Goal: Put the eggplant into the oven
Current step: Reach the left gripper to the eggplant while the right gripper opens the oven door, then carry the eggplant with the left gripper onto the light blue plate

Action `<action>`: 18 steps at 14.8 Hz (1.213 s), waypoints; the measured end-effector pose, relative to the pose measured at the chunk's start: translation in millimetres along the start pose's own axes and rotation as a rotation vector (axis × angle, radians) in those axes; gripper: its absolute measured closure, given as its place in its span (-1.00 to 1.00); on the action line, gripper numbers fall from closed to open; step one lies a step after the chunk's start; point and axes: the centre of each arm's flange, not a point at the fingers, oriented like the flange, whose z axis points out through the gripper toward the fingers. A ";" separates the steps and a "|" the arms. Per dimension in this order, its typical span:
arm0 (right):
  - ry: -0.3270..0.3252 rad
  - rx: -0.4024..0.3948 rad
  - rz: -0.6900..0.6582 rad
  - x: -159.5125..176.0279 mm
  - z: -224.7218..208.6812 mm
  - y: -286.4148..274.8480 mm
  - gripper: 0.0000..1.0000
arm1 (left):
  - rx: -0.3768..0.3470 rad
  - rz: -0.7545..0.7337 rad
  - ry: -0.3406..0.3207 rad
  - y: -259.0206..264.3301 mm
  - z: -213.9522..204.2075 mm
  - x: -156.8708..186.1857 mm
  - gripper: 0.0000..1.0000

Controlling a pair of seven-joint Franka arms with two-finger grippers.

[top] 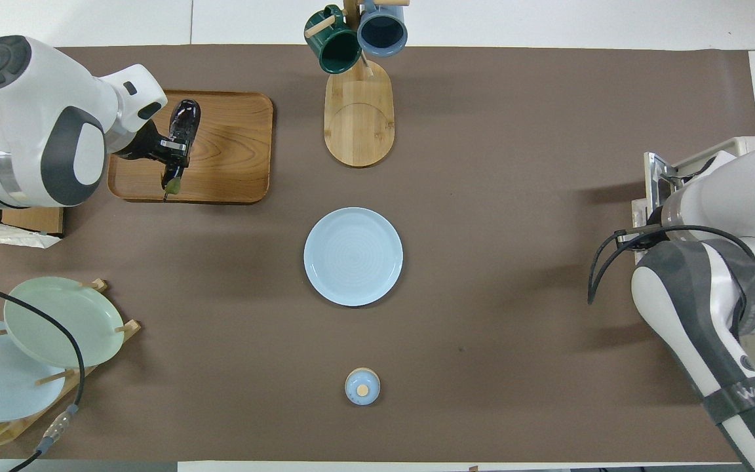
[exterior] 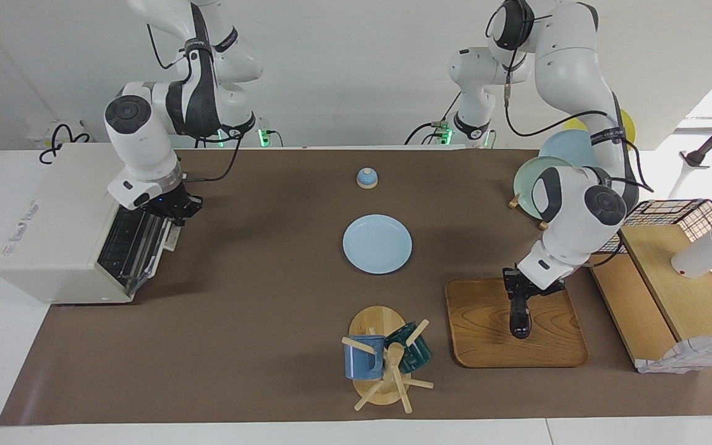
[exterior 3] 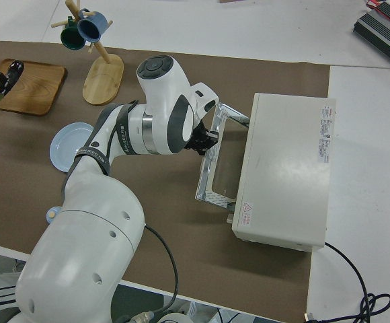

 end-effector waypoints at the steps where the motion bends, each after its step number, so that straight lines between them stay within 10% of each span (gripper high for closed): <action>1: -0.001 0.007 0.005 1.6 6.9 -3.9 0.98 | -0.007 -0.007 -0.021 11.9 -19.3 -8.3 0.38; 5: 0.011 0.018 0.009 2.4 27.6 -13.7 0.98 | -0.006 -0.048 -0.067 110.5 -58.2 -39.1 0.38; 11: 0.034 0.025 0.004 -2.2 43.1 -21.7 0.98 | -0.006 -0.074 -0.053 276.7 6.5 -103.6 0.38; 18: 0.039 0.035 0.016 -13.8 68.5 -31.8 0.98 | -0.008 -0.074 -0.023 323.5 81.7 -157.3 0.38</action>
